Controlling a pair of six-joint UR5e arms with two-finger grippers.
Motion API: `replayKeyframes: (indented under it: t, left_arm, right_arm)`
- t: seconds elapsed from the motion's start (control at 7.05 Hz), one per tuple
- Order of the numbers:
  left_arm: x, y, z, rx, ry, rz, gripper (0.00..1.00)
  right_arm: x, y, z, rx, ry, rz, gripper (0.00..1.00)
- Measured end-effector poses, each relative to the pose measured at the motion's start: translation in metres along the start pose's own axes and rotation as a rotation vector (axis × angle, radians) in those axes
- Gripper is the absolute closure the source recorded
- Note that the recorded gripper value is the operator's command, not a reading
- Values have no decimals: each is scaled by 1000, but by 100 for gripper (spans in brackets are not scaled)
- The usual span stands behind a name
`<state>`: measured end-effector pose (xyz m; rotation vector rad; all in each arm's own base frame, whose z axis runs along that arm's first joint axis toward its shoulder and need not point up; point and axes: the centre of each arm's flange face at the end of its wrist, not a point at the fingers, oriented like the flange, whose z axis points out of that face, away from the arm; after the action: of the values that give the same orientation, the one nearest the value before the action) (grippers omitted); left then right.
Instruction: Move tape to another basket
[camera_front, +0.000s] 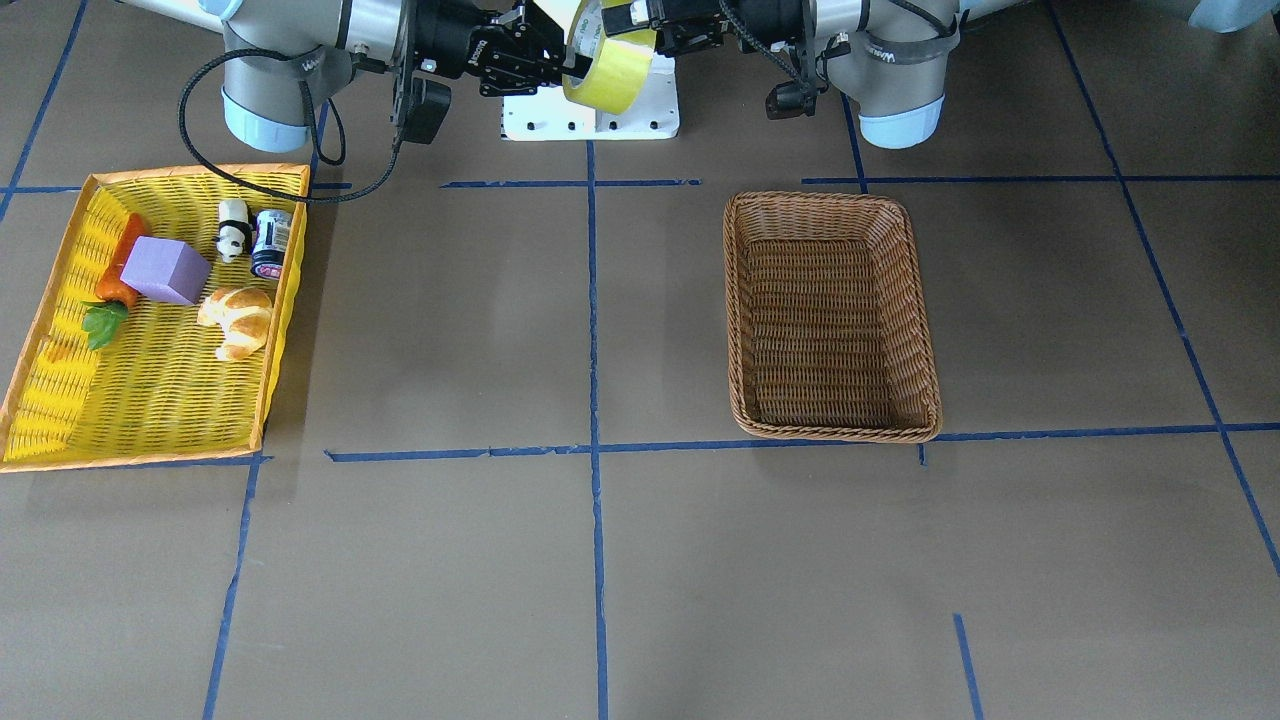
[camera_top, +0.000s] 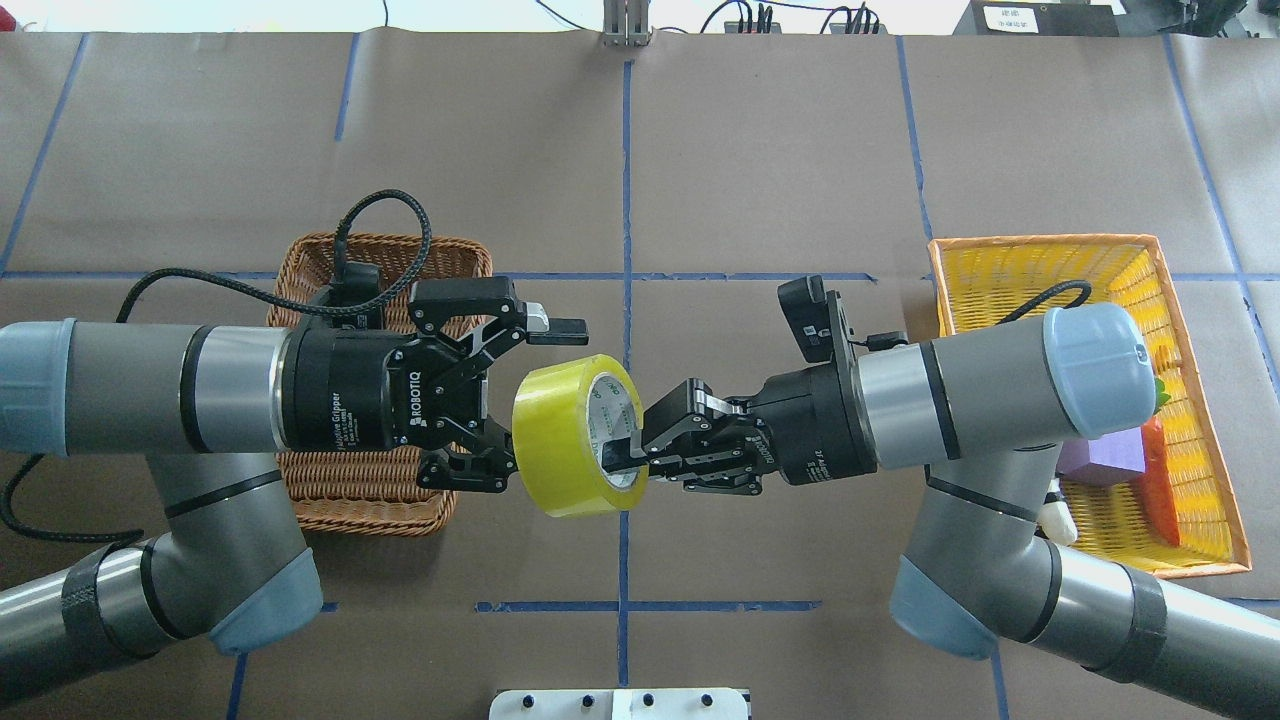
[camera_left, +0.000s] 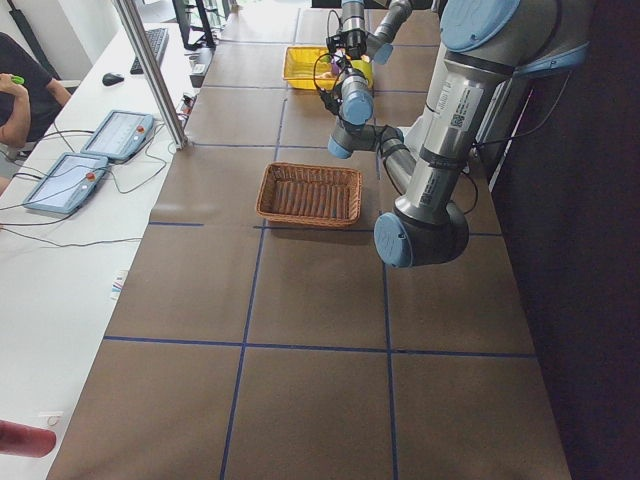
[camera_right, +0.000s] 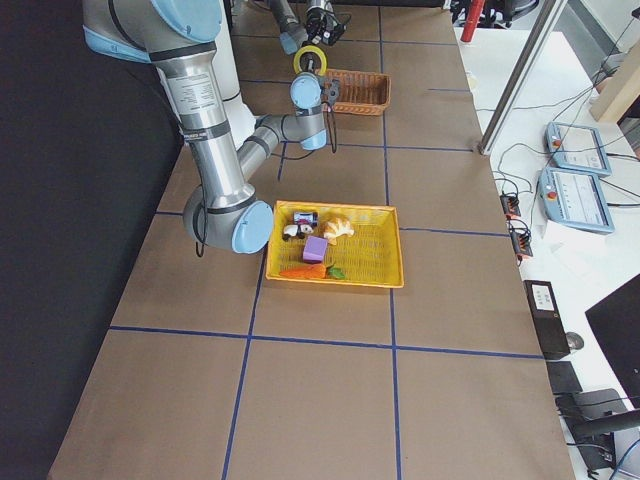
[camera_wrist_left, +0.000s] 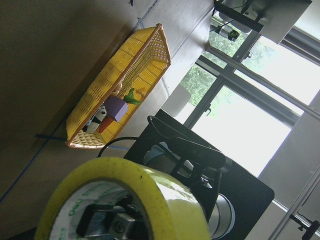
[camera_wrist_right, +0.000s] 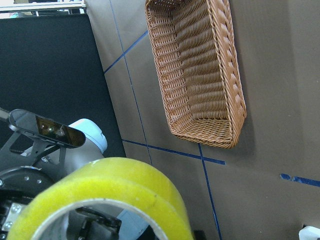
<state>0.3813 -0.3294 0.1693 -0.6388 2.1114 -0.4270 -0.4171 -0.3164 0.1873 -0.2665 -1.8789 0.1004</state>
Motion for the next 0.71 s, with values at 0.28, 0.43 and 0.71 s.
replayKeyframes:
  t: [0.28, 0.43, 0.71]
  left_arm:
    - [0, 1, 0, 0, 1, 1, 6]
    - [1, 1, 0, 0, 2, 1, 9]
    - [1, 1, 0, 1, 1, 0, 15]
  right_arm:
    - [1, 1, 1, -2, 1, 1, 95]
    - [1, 1, 1, -3, 1, 1, 84]
    - [0, 1, 1, -4, -1, -1, 36]
